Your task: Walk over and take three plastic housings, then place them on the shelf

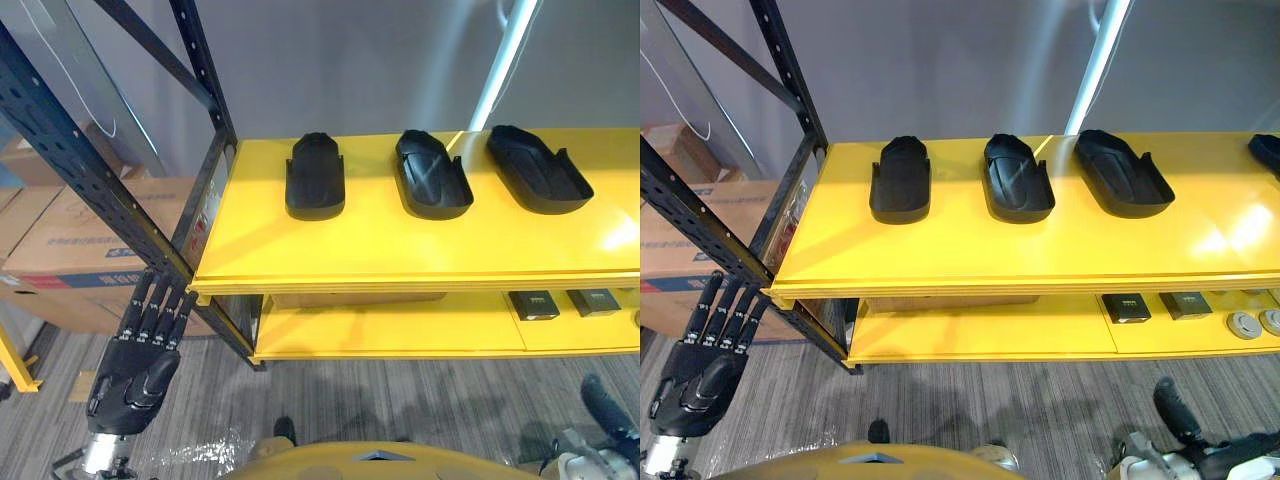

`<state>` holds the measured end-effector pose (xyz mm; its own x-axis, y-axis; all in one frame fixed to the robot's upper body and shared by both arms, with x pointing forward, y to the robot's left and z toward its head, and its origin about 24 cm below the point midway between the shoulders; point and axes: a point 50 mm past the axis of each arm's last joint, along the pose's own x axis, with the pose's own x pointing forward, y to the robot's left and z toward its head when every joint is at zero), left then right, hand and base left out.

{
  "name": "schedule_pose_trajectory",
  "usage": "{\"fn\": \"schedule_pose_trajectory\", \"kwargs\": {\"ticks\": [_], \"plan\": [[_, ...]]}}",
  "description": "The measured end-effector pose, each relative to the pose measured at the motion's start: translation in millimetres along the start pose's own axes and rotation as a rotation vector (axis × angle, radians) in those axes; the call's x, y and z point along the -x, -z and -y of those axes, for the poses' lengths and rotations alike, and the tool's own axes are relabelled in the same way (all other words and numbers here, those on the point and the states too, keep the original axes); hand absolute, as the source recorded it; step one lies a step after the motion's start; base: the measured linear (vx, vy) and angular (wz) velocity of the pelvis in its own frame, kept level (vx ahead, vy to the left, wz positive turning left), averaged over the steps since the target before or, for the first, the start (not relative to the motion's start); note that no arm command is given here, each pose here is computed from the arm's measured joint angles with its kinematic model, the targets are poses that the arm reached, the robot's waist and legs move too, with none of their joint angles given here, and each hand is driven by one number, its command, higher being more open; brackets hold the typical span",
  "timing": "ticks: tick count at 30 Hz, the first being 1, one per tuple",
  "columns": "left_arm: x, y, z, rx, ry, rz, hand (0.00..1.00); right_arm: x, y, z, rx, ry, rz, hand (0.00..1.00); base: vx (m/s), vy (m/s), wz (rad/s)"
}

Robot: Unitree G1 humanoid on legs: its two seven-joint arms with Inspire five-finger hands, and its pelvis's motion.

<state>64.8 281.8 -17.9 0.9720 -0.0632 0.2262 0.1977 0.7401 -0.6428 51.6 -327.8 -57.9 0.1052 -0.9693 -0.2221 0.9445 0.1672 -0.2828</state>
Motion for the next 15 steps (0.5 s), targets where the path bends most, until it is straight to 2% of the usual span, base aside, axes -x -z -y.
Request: {"fn": "schedule_pose_trajectory", "kwargs": {"ticks": [3, 5, 9, 10, 13, 15], "plan": [[8, 6, -3, 0.052, -0.036, 0.028, 1.0, 5, 15, 5, -0.004, 0.025, -0.085, 1.0, -0.02, 0.004, 0.04], [15, 18, -3, 0.15, -0.07, 0.081, 1.0, 17, 41, 12, 0.039, 0.044, -0.218, 1.0, -0.01, 0.007, 0.26], [46, 51, -12, 0.356, -0.319, 0.122, 1.0, 38, 75, 14, 0.082, 0.025, -0.407, 1.0, 0.02, 0.024, 0.04], [59, 64, -18, 0.422, -0.496, 0.123, 1.0, 47, 89, 16, 0.082, 0.012, -0.483, 1.0, 0.04, 0.025, -0.01], [86, 81, -29, 0.5, -0.837, 0.118, 1.0, 59, 104, 12, 0.068, -0.013, -0.587, 1.0, 0.05, 0.017, 0.01], [107, 96, -37, 0.49, -1.157, -0.036, 1.0, 69, 115, 6, 0.061, -0.063, -0.661, 1.0, 0.07, 0.008, 0.0]]}}
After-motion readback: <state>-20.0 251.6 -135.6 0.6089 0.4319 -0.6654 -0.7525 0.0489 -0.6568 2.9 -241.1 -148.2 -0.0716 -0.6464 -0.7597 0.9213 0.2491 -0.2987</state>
